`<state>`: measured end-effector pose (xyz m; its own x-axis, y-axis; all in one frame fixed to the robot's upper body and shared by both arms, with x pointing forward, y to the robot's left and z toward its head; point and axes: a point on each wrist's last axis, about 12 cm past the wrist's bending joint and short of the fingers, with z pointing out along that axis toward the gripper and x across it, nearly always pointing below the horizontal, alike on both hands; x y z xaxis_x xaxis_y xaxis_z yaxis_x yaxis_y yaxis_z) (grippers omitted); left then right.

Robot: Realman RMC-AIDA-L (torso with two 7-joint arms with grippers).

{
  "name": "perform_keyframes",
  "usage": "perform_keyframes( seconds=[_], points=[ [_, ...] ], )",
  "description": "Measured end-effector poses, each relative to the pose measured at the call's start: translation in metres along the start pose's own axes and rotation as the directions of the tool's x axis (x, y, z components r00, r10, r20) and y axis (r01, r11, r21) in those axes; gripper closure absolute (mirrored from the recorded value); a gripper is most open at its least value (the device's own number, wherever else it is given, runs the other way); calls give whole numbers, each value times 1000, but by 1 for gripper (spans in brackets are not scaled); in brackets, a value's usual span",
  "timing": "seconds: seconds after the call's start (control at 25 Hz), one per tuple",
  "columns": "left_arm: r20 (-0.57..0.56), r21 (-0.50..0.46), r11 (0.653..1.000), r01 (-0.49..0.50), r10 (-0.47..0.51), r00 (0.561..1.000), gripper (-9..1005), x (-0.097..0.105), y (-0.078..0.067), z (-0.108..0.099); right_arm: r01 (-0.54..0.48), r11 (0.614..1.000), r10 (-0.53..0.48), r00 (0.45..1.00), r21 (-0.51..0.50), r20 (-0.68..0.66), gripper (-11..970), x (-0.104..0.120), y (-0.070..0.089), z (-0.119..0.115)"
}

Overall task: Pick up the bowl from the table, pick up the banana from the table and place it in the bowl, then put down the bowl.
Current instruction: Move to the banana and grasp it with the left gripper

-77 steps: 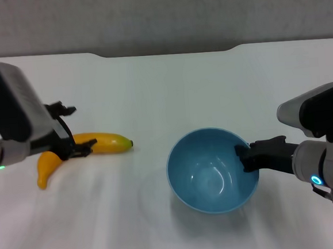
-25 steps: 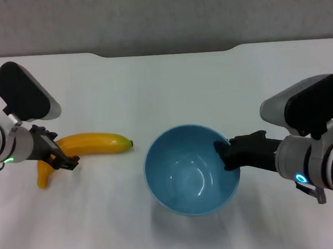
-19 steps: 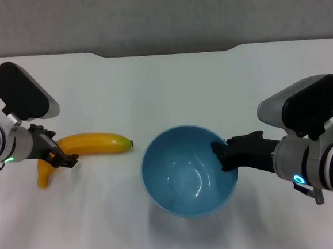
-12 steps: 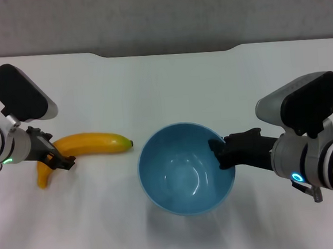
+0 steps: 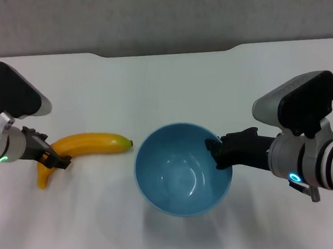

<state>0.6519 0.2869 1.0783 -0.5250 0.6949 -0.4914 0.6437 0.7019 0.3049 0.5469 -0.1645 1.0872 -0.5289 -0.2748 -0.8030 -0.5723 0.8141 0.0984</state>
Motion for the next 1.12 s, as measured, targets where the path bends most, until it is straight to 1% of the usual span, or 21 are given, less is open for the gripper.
perform_keyframes(
  seconds=[0.2,0.44,0.64,1.12],
  points=[
    [-4,5,1000,3,-3,1000,135,-1,0,0,3,1000,-3,1000,-1,2,910,-1,0,0],
    [-28,35,999,11,-10,1000,134,-6,-2,4,7,1000,-7,1000,-4,6,910,-3,1,1],
    [-30,35,999,21,-20,999,133,-8,1,2,10,1000,-10,1000,-6,10,909,-4,2,1],
    [-26,22,999,43,-42,999,136,-10,3,2,16,1000,-16,1000,-12,21,908,-8,4,0]
  ],
)
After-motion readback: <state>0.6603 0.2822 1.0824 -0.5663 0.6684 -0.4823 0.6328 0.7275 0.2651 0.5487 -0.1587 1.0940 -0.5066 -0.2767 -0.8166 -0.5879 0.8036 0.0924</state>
